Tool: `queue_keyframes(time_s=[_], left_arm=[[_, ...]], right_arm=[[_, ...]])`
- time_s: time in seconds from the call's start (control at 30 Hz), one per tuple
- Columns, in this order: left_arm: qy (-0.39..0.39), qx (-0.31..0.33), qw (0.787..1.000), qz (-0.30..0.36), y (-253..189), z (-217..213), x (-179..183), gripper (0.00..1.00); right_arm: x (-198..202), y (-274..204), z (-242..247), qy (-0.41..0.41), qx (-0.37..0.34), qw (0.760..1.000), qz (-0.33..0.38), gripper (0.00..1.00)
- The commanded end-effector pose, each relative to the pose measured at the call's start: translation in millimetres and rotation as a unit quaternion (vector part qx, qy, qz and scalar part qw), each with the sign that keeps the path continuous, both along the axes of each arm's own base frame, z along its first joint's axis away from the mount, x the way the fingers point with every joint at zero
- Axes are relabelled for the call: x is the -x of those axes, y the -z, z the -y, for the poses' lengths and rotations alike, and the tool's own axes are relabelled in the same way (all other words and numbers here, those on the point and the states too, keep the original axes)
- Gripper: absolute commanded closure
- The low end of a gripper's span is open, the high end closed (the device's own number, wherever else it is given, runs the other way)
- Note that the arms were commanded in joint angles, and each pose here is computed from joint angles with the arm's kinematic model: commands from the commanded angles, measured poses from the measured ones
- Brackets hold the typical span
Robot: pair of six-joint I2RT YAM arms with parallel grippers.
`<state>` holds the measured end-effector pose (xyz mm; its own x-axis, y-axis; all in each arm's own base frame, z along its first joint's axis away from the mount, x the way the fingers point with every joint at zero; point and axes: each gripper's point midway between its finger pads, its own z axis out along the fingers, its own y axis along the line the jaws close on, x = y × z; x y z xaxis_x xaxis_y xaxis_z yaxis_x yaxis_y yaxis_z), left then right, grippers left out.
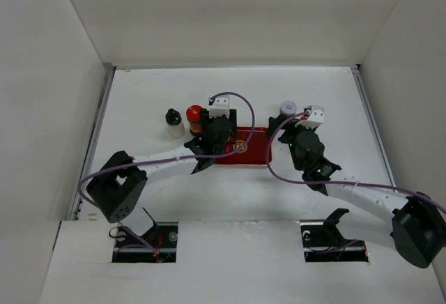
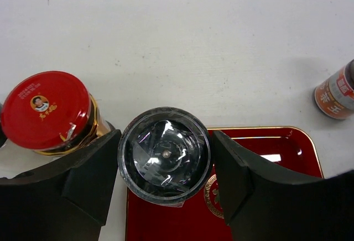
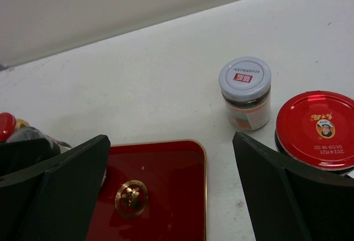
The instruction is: Organize the condiment bottles
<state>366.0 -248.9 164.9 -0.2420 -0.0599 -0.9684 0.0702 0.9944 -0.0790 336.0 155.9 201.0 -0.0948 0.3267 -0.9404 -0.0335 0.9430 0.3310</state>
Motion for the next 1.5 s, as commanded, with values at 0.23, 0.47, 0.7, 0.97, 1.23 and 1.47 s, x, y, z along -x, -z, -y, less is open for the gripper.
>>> queue_keyframes(time_s=[0.23, 0.47, 0.7, 0.97, 1.23, 1.47], left_arm=[[-0.005, 0.056, 0.997, 0.056, -32, 12, -17, 0.34], [-0.014, 0.075, 0.993, 0.086, -62, 3, -1, 0.12], [-0.061, 0.105, 0.986, 0.111, -99, -58, 21, 0.17], [-0.132, 0.066, 0.989, 0.03, -56, -139, 8, 0.21], [-0.143, 0.059, 0.987, -0.036, -9, -159, -13, 0.21], [-0.162, 0.054, 0.984, -0.045, 4, -167, -40, 0.21]], right_arm=[[2, -16, 24, 0.035, -0.042, 0.998, 0.025, 0.0], [2, -15, 33, 0.048, -0.057, 0.997, 0.026, 0.0], [-4, -8, 26, 0.041, -0.044, 0.998, 0.014, 0.0], [-4, -9, 26, 0.041, -0.042, 0.998, 0.015, 0.0], [-8, -2, 24, 0.041, -0.034, 0.999, 0.007, 0.0], [-8, -2, 19, 0.036, -0.031, 0.999, 0.005, 0.0]])
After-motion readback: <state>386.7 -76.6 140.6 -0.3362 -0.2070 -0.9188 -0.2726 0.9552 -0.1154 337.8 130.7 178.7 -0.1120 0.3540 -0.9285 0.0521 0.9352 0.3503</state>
